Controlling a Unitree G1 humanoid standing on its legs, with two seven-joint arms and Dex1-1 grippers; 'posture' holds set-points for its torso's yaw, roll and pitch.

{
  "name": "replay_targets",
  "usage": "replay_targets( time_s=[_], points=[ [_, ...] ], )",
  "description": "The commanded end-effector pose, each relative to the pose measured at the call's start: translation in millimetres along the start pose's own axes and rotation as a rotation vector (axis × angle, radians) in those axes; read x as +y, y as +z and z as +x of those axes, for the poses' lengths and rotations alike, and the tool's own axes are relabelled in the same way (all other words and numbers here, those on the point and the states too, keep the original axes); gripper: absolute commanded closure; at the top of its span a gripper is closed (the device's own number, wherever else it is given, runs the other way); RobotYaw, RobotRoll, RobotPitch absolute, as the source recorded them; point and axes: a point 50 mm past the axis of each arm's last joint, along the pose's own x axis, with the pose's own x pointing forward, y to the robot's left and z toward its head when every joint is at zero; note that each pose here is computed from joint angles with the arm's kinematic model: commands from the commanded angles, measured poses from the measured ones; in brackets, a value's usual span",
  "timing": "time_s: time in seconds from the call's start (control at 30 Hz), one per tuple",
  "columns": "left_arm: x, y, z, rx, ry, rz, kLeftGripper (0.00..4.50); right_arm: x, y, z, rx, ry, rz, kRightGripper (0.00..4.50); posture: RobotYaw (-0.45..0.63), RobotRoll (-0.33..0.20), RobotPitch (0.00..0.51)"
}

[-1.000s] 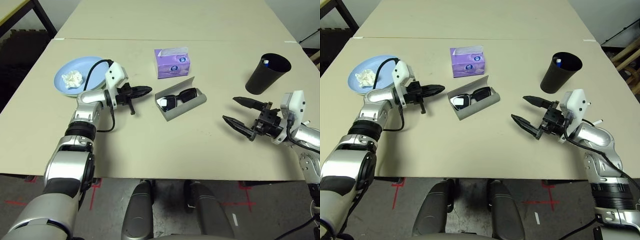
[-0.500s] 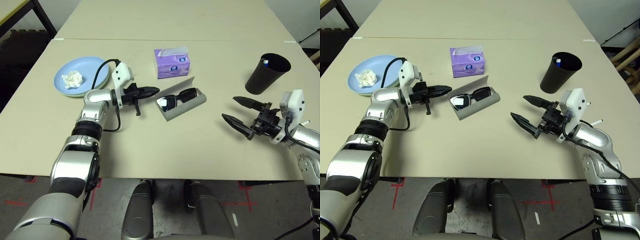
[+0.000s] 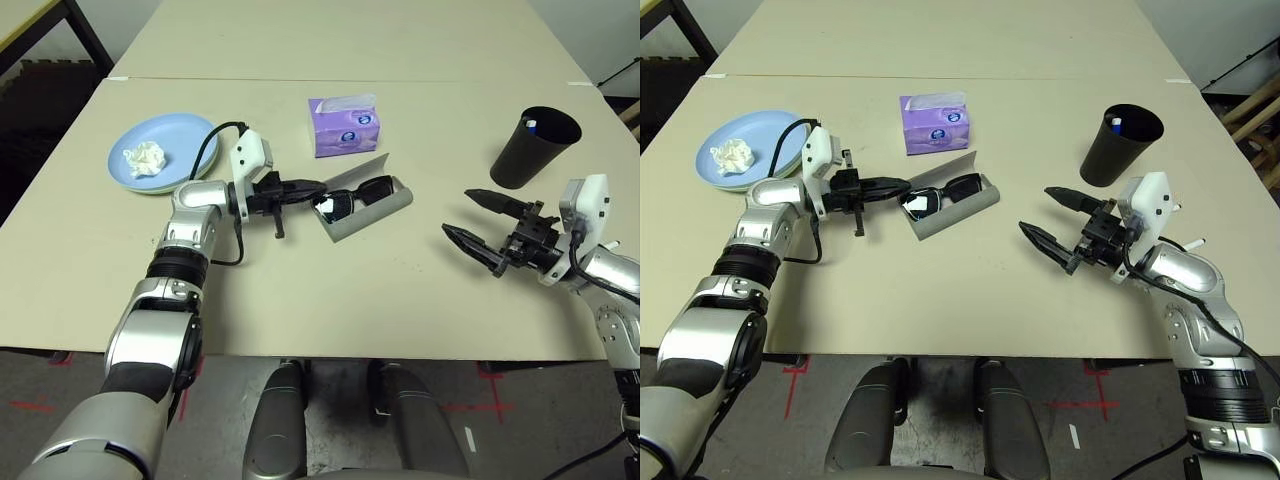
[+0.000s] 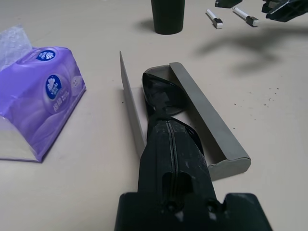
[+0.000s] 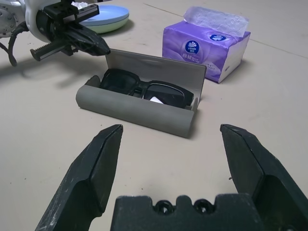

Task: Organize and tidy the items on the table.

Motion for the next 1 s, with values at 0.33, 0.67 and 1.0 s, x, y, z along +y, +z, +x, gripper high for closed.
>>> replay_targets(
  time_s=[0.33, 0.67, 1.0],
  points=[
    [12.9, 30.6, -0.3, -0.186, 0.038, -0.029, 4.47, 0.2, 1.8, -0.1, 0.004, 0.013, -0.001, 0.00, 0.11, 0.000, 0.213],
    [12.0, -0.5, -10.0, 0.029, 0.111, -0.034, 4.47, 0.3, 4.2, 0.2, -0.001, 0.017, -0.009, 0.00, 0.10, 0.000, 0.214],
    [13.3, -9.6, -9.6, 0.082, 0.143, -0.051, 4.47, 0.1, 5.5, 0.1, 0.000, 0.020, -0.015, 0.00, 0.09, 0.000, 0.217]
  ],
)
